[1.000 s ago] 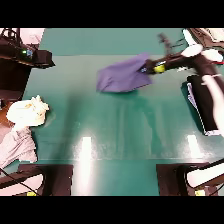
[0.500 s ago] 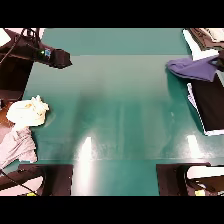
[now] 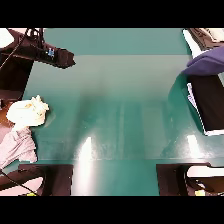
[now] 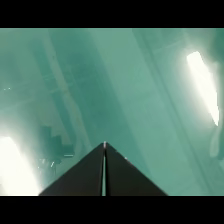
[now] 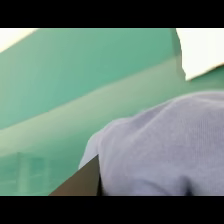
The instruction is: Fold the shirts.
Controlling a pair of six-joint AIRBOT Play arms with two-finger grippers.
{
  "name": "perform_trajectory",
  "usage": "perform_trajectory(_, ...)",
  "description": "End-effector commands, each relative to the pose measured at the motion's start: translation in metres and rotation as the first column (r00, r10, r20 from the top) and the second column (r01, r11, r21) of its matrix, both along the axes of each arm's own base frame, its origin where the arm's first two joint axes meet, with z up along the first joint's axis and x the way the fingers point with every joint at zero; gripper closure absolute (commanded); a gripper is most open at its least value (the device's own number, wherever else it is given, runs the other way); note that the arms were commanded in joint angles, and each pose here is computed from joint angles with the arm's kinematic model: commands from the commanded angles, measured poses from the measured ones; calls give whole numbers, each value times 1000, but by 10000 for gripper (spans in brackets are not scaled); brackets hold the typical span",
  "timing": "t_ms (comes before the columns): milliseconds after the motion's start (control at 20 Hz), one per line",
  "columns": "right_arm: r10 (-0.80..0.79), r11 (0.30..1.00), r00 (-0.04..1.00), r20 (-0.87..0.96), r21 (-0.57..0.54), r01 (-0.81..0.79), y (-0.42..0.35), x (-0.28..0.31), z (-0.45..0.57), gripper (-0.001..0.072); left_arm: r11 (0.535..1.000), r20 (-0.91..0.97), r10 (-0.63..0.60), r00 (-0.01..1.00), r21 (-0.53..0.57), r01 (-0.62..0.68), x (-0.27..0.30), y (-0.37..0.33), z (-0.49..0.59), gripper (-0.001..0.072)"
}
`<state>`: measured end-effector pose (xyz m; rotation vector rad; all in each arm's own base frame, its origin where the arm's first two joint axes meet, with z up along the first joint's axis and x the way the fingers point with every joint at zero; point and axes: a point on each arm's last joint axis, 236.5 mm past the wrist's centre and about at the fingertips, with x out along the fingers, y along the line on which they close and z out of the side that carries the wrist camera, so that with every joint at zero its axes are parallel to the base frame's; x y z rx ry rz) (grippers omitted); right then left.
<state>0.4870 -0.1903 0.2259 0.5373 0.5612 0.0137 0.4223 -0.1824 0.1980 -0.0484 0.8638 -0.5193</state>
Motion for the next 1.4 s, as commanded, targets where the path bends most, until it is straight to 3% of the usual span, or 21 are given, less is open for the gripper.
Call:
perform_trajectory(0,-37,993,999,-10,-113,36,-9,-24,27,698,1000,2,-3,1000,2,3,0,0,0,684)
perform_trajectory(350,-160,985,962,-220,-102,141,-25,-95,-12,696,1000,2,-9,1000,18,9,0,2,-2,684)
perform_trajectory(600,-300,952,824,-480,-100,288,-41,-179,-76,689,1000,4,-7,1000,24,7,0,3,-2,684)
perform_trajectory(650,-335,940,787,-519,-121,320,-46,-198,-86,656,1000,6,-11,1000,27,11,0,3,-2,685)
perform_trajectory(700,-366,927,747,-555,-144,346,-51,-217,-96,475,999,12,-23,1000,35,22,0,3,-2,684)
perform_trajectory(750,-392,915,715,-579,-164,369,-54,-233,-105,244,999,14,-25,1000,37,25,0,3,-2,684)
perform_trajectory(800,-406,906,695,-594,-163,390,-54,-244,-112,105,999,13,-25,1000,37,25,0,3,-2,684)
perform_trajectory(900,-437,880,665,-605,-134,456,-49,-253,-121,96,999,13,-26,1000,37,25,0,3,-2,684)
perform_trajectory(1000,-392,897,708,-587,-71,437,-26,-242,-122,98,999,15,-25,1000,37,24,0,3,-2,684)
perform_trajectory(1100,-293,934,780,-553,9,357,13,-217,-117,119,999,-1,-30,1000,41,30,-3,3,-4,684)
perform_trajectory(1150,-232,953,815,-530,43,299,37,-203,-114,163,998,-28,-39,999,49,41,-9,3,-8,684)
perform_trajectory(1250,-105,985,856,-507,67,161,84,-182,-112,163,998,-30,-40,999,49,41,-9,3,-9,684)
perform_trajectory(1300,-42,995,863,-504,58,83,106,-175,-111,189,998,-25,-38,999,48,39,-8,3,-8,684)
perform_trajectory(1350,23,999,868,-497,53,4,129,-168,-110,352,998,-26,-39,999,48,40,-9,3,-8,684)
